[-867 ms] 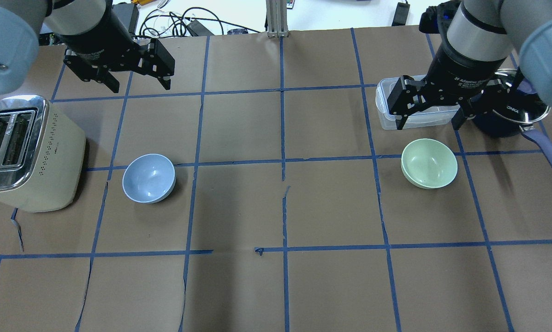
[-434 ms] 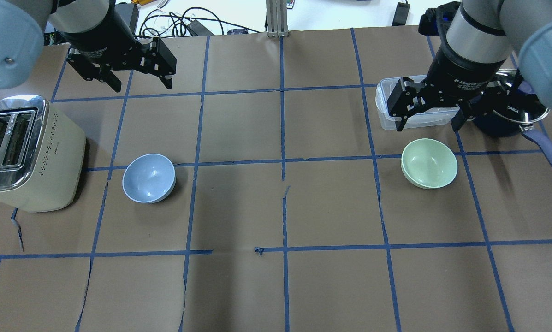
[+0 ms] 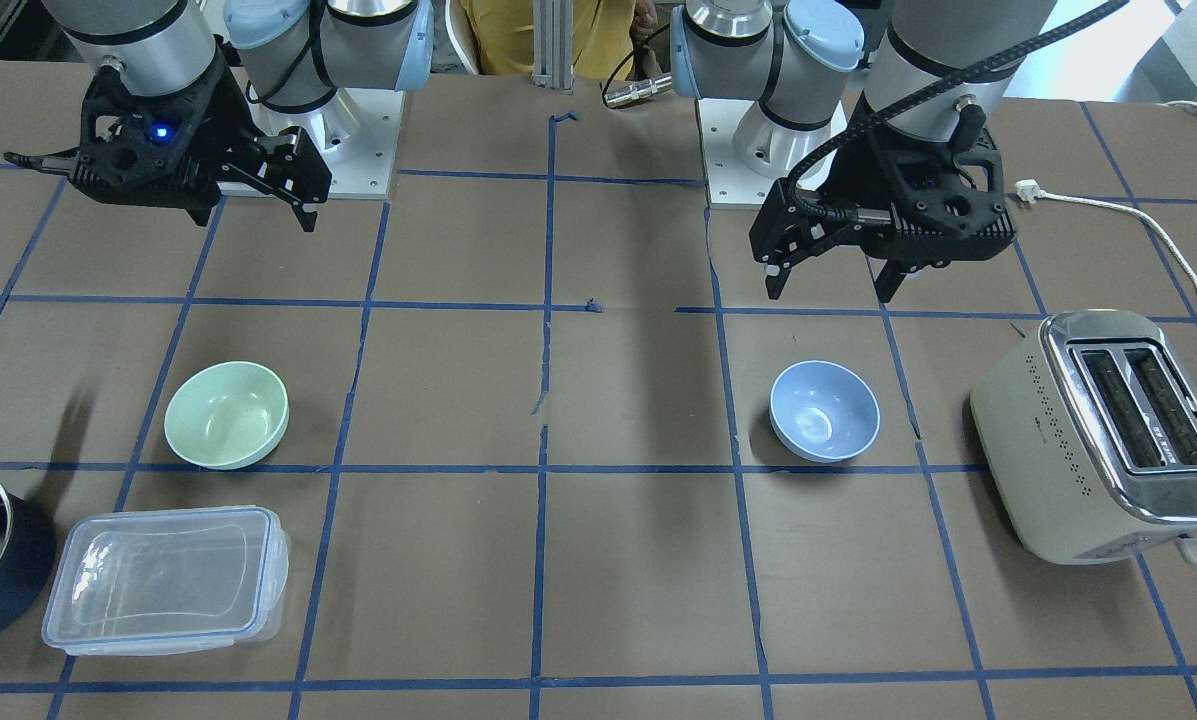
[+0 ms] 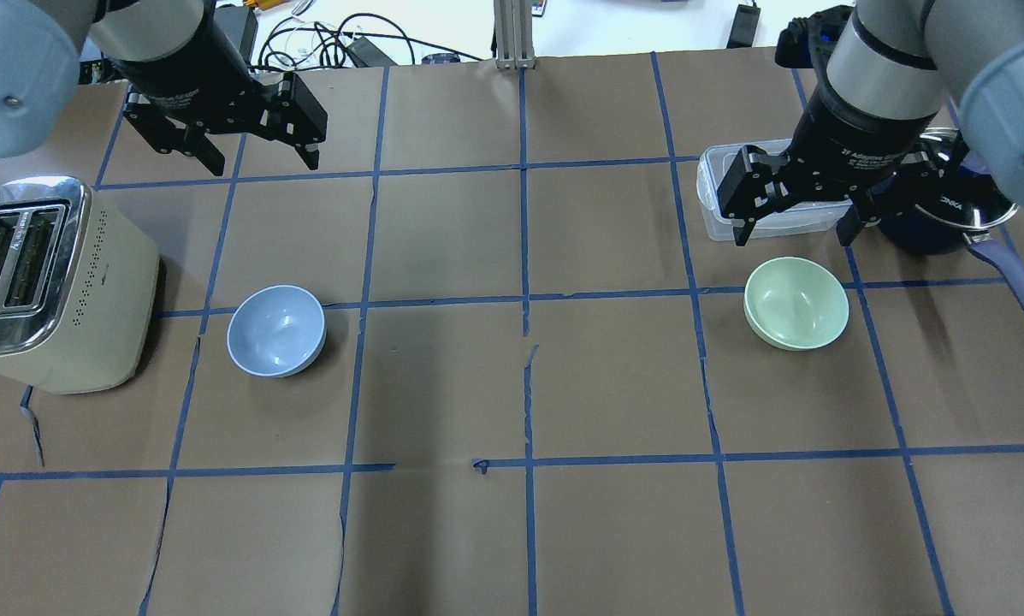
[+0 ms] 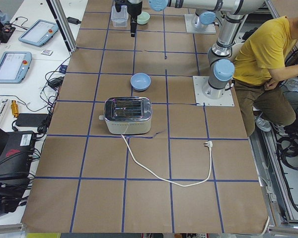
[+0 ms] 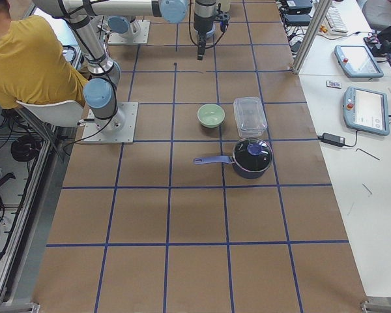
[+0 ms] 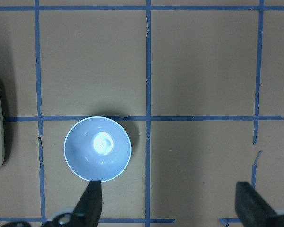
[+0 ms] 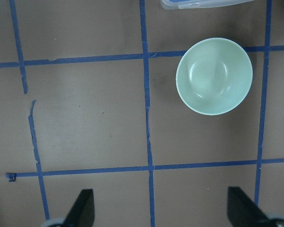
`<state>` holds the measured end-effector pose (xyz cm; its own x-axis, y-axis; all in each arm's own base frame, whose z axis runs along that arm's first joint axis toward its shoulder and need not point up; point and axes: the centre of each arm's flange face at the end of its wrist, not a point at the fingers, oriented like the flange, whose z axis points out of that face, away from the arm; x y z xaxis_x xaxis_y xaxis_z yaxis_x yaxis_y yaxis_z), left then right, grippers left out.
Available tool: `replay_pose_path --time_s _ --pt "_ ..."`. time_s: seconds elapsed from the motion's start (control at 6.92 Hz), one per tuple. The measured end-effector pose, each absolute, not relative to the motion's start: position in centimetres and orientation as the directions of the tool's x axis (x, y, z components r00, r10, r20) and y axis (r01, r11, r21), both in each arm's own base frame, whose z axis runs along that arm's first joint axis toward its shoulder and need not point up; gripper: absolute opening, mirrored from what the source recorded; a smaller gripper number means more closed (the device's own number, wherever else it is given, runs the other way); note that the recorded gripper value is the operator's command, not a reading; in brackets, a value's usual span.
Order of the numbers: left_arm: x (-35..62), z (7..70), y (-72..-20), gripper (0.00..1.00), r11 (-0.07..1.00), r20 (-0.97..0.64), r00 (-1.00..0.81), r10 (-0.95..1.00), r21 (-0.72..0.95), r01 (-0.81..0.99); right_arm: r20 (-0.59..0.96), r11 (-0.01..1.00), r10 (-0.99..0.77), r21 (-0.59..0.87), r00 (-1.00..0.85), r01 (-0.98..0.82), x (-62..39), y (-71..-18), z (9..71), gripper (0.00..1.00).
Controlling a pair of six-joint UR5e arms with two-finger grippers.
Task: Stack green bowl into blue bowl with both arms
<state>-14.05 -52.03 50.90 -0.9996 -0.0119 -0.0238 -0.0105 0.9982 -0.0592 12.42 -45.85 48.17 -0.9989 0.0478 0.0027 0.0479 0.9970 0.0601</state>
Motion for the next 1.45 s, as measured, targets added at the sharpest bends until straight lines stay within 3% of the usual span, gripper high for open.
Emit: replay_pose_path --time_s 1.45 --pt "-13.8 50.0 -52.2 1.00 0.999 -0.024 -1.000 -0.014 -0.043 -0.013 0.002 0.997 0.048 0.064 -0.999 0.048 12.5 -46.3 47.5 1.00"
